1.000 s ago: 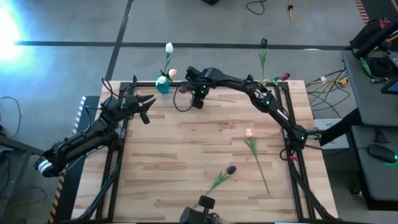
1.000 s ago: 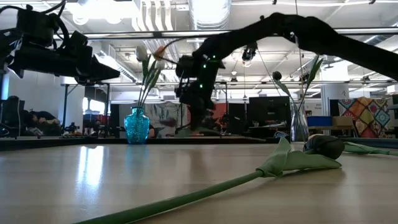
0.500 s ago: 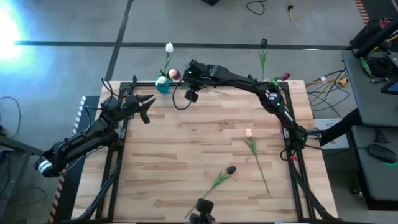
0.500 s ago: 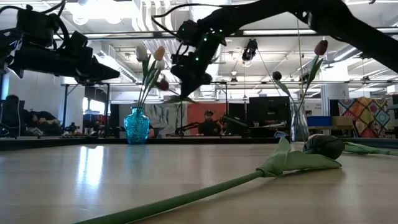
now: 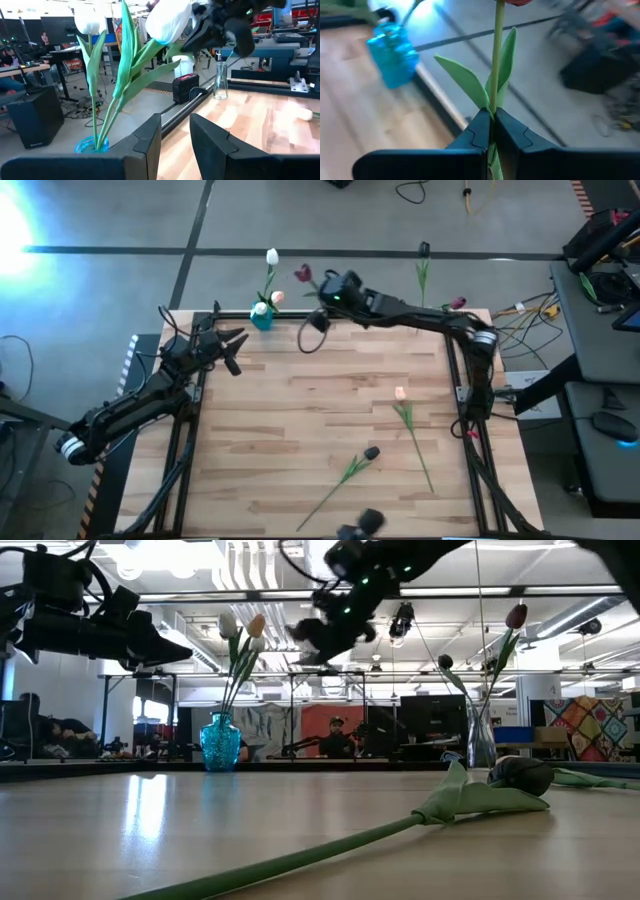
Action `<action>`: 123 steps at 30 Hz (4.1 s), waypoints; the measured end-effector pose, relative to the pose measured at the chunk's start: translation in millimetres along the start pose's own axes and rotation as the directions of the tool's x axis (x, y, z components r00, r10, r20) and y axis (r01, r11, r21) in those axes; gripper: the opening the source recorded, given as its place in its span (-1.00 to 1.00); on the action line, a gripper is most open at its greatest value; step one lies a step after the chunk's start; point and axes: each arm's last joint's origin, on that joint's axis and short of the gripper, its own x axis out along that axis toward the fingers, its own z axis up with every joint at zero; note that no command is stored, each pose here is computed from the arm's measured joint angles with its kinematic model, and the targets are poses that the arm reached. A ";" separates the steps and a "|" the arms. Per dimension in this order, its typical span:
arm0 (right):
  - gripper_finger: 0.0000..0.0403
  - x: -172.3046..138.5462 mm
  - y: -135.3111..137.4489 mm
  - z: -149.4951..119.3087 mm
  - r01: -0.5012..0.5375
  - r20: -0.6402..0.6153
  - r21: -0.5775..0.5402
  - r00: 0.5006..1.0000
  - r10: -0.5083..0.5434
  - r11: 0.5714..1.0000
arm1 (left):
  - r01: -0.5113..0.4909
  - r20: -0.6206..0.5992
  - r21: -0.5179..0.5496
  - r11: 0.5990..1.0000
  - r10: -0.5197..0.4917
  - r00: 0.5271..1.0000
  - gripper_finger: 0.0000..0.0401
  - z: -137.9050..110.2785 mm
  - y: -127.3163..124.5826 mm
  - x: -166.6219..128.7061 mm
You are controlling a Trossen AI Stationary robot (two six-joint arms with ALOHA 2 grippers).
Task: Sort flowers into vase by color
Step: Put the dark red flower in the transparent vase, then put the orange flower into the blue vase
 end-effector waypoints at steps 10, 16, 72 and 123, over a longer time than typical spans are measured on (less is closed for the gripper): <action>-0.94 -100.7 -43.5 -24.7 0.241 0.220 0.180 0.935 -0.278 0.954 | 0.000 0.004 0.006 1.000 0.000 1.000 -0.56 0.3 0.1 0.1; -0.94 -150.5 -81.3 -39.8 0.329 0.318 0.309 0.848 -0.423 0.892 | 0.000 0.004 -0.002 1.000 0.000 1.000 -0.56 0.3 0.1 0.1; -0.94 -143.9 -124.9 -115.2 0.460 0.259 0.493 0.733 -0.629 0.739 | 0.001 0.000 -0.002 1.000 -0.001 1.000 -0.56 -0.1 0.0 0.3; -0.94 -145.7 -96.9 -132.3 0.516 0.129 0.323 0.806 -0.577 0.793 | 0.004 -0.015 -0.015 1.000 -0.004 1.000 -0.56 -1.6 -0.2 0.4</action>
